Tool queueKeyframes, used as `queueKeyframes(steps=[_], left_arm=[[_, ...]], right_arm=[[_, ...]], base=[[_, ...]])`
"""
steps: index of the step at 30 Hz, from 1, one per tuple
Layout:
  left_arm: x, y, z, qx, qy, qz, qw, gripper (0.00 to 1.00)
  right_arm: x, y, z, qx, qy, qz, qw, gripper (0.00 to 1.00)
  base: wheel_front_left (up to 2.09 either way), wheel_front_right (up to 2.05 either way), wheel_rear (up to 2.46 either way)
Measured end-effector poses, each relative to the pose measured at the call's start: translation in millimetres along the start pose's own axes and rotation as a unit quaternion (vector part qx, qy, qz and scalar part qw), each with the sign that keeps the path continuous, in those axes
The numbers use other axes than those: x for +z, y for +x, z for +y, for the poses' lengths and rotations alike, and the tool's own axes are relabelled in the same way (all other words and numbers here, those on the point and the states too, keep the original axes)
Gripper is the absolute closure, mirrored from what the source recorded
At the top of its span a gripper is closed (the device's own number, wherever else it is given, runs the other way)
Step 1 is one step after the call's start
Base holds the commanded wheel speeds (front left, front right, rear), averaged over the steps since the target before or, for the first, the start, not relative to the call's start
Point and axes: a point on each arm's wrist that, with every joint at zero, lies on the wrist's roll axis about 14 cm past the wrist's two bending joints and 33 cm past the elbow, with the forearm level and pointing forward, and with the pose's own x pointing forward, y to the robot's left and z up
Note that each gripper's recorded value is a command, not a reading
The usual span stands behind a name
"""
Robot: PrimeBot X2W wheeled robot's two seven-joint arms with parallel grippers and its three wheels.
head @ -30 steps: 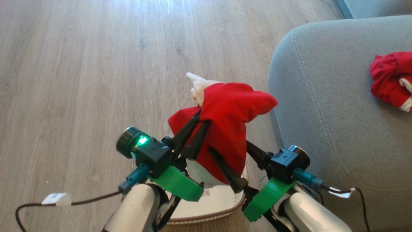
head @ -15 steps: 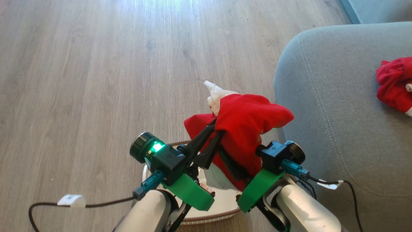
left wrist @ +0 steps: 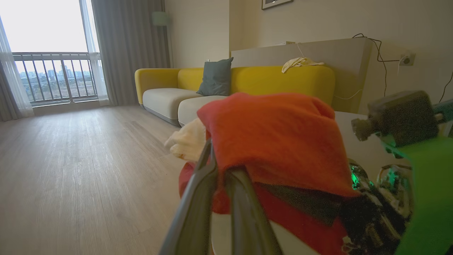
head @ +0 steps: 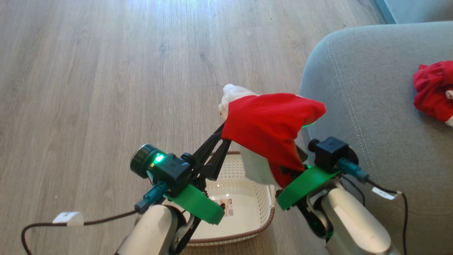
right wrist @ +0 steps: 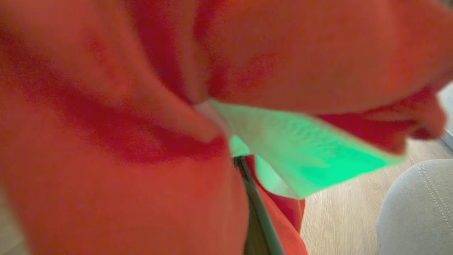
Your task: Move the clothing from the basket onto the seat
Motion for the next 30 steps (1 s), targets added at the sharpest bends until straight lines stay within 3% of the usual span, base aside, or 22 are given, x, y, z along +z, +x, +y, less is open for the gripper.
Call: queueKeyframes(steps=[15, 16, 18, 19, 30], left_arm=[[-48, -15, -3, -0.014, 0.006, 0.078, 0.997, 1.0], [-51, -16, -4, -0.016, 0.006, 0.083, 0.996, 0.95], [-54, -17, -5, -0.018, 0.006, 0.088, 0.996, 0.39], [-57, -18, -5, -0.018, 0.009, 0.092, 0.996, 0.0], [-68, -25, 2, -0.013, 0.018, 0.113, 0.993, 0.0]], right_arm=[[23, -8, -26, -0.053, 0.044, -0.046, 0.997, 1.0], [23, -8, -26, -0.053, 0.044, -0.047, 0.997, 1.0], [25, -8, -27, -0.054, 0.044, -0.049, 0.996, 1.0], [27, -8, -29, -0.058, 0.046, -0.053, 0.996, 1.0], [41, -9, -39, -0.072, 0.049, -0.076, 0.993, 1.0]], base=[[0.0, 0.0, 0.0], [0.0, 0.0, 0.0], [0.0, 0.0, 0.0], [0.0, 0.0, 0.0], [0.0, 0.0, 0.0]])
